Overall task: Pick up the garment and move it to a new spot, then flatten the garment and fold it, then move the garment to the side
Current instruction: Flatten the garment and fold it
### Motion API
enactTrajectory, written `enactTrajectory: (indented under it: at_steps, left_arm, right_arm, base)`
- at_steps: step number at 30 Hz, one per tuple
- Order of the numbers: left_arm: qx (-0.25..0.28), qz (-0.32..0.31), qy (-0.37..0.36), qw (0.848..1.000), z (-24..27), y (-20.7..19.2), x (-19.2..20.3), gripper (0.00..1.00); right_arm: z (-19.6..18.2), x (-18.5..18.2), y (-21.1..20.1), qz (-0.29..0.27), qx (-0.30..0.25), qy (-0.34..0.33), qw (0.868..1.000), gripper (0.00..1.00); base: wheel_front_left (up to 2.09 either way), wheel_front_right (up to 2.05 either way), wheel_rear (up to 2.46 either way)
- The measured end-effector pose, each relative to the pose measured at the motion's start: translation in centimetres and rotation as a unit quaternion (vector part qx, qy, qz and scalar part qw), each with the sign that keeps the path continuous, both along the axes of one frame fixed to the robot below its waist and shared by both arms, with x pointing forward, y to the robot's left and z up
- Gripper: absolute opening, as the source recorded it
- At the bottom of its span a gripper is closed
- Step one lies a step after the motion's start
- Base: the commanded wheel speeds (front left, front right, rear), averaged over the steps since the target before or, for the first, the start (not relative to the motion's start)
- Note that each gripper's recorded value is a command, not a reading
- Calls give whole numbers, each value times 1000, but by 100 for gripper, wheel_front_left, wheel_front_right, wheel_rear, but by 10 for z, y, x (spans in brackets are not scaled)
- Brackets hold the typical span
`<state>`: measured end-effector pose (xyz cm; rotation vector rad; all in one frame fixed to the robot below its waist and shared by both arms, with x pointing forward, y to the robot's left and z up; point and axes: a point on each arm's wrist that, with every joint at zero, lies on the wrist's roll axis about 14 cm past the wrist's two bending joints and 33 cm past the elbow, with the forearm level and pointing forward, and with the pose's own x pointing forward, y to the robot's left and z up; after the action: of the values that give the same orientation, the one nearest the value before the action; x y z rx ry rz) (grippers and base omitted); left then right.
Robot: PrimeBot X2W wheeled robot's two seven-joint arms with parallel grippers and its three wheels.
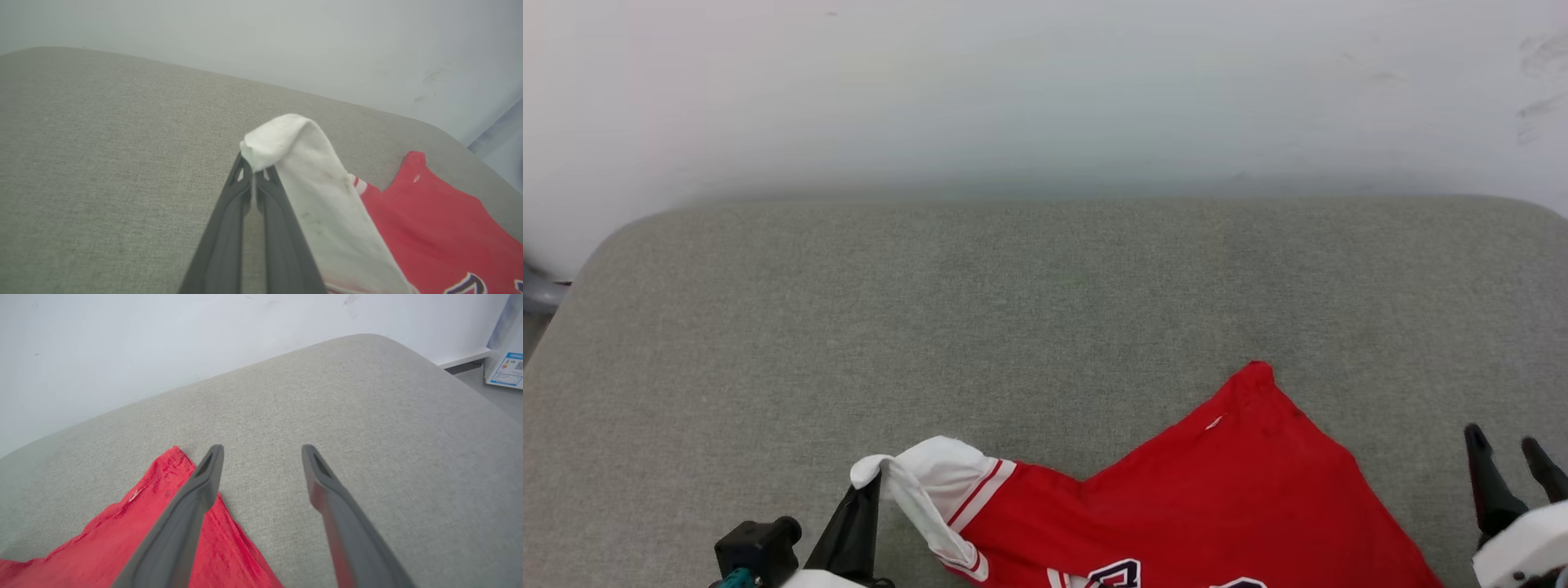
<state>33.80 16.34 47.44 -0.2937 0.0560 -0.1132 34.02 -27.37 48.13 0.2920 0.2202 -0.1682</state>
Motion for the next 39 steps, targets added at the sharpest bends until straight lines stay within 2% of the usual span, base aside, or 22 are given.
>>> enactTrajectory:
  at_steps: [6,8,11,14,19,26,33,34,37,39]
  left_arm:
    - [-3,-9,-9,1000,6,-7,15,0]
    - [-4,-10,-9,1000,5,-8,19,0]
    - [-9,-10,-11,1000,5,-10,24,0]
    - [-12,-10,-14,1000,5,-11,31,0]
    - [-15,-7,-12,1000,1,-11,41,0]
    - [-17,-3,-2,1000,-9,-8,55,0]
    - [-18,-1,10,1000,-19,-6,61,0]
    - [-18,-1,13,1000,-21,-6,60,0]
    - [-18,0,11,1000,-19,-5,60,0]
    - [-18,1,7,1000,-16,-4,60,0]
  right_arm:
    - [8,56,33,89,-34,6,995,100]
    - [3,73,45,126,-41,39,990,100]
    - [-10,90,66,185,-50,106,976,100]
    - [-19,105,83,232,-66,165,956,100]
    - [-52,112,101,284,-95,274,914,100]
    - [-87,124,120,327,-132,342,871,100]
    - [-122,113,127,354,-133,413,829,100]
    - [-127,109,127,355,-122,433,820,0]
    - [-126,108,129,357,-116,433,820,0]
    - [-123,109,131,358,-111,421,826,0]
  base:
    - [0,0,0]
    - [0,0,0]
    - [0,0,0]
    - [0,0,0]
    - [0,0,0]
    - [0,0,0]
    - [0,0,0]
    - [0,0,0]
    - [0,0,0]
    - [0,0,0]
